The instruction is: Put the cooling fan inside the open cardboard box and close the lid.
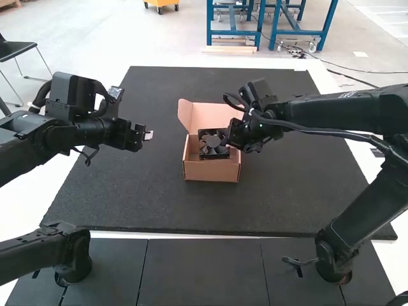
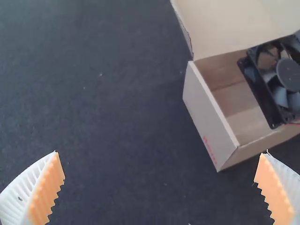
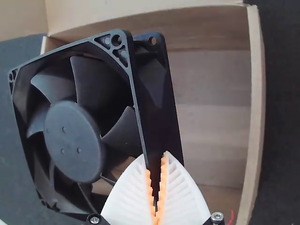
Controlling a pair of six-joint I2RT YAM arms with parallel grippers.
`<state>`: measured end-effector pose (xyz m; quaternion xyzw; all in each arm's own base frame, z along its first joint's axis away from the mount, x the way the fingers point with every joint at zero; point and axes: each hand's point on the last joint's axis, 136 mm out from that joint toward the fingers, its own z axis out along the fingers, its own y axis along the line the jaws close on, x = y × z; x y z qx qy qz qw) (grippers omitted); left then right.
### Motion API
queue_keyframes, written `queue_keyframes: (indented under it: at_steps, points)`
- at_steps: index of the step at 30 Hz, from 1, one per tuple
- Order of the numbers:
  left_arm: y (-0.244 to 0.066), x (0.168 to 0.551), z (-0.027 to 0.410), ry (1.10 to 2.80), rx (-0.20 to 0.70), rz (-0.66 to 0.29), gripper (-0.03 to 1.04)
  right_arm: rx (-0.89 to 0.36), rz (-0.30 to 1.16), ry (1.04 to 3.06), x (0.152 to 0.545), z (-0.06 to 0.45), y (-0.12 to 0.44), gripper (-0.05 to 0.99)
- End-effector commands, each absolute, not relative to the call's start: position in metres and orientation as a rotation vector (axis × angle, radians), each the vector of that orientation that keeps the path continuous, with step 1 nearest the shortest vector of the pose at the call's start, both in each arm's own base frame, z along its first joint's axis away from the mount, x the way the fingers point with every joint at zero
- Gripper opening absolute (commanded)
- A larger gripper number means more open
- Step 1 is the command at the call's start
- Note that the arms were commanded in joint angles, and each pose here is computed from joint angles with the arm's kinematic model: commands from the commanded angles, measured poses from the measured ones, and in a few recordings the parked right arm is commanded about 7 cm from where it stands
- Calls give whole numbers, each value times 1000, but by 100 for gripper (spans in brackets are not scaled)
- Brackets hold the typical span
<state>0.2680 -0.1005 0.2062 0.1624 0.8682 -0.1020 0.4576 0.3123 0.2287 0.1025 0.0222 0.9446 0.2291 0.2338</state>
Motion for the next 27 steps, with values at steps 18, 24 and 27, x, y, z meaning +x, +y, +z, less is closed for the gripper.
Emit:
queue_keyframes:
  at_steps: [18,24,27]
  points:
    - [-98,267,209,2130,375,-254,96,54,643,2647,341,121,226,-2]
    - [-98,267,209,2128,373,-254,96,55,653,2652,340,120,226,-2]
    - [-98,267,209,2126,371,-255,96,50,657,2664,338,117,228,-2]
